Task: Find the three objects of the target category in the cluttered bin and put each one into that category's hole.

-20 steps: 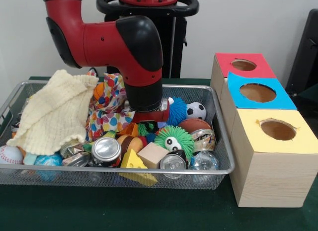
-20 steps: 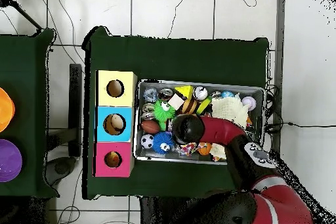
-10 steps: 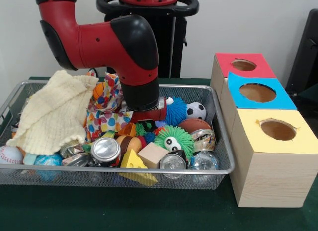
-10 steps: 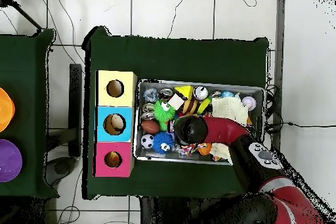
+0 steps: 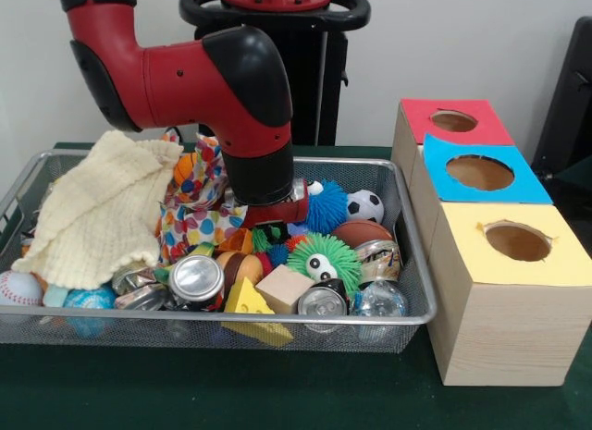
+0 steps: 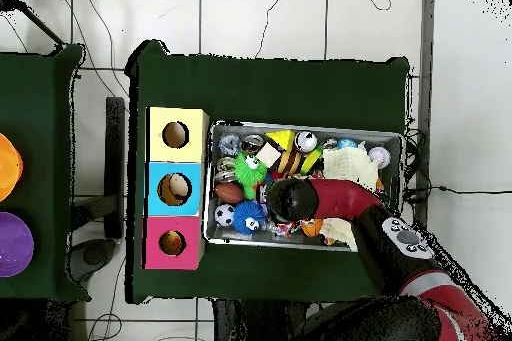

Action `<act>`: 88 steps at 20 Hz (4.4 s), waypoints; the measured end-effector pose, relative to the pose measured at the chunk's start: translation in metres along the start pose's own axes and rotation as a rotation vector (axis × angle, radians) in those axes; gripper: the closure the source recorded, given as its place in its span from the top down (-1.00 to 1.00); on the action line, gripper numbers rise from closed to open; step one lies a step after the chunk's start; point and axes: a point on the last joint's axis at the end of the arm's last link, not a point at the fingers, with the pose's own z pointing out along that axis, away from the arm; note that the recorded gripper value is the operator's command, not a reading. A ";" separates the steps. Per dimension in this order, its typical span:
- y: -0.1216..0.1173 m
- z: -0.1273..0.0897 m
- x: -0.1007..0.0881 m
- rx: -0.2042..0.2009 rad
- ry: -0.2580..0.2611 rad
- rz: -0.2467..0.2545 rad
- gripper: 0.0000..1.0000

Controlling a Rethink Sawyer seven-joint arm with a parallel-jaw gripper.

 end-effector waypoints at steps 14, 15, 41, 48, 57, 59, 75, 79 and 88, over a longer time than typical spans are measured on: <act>-0.002 0.000 0.004 0.001 -0.023 -0.069 -1.00; -0.002 0.000 0.004 0.001 -0.025 -0.072 -1.00; -0.031 -0.004 0.013 -0.065 -0.038 -0.081 -1.00; -0.040 -0.005 0.014 -0.069 -0.029 -0.081 -1.00; -0.061 -0.008 0.015 -0.084 -0.008 -0.088 -1.00; -0.065 -0.009 0.015 -0.085 -0.004 -0.096 -1.00; -0.099 -0.015 0.008 -0.070 0.024 -0.168 -1.00; -0.109 -0.016 0.006 -0.064 0.038 -0.183 -1.00; -0.132 -0.021 -0.001 -0.044 0.057 -0.228 -1.00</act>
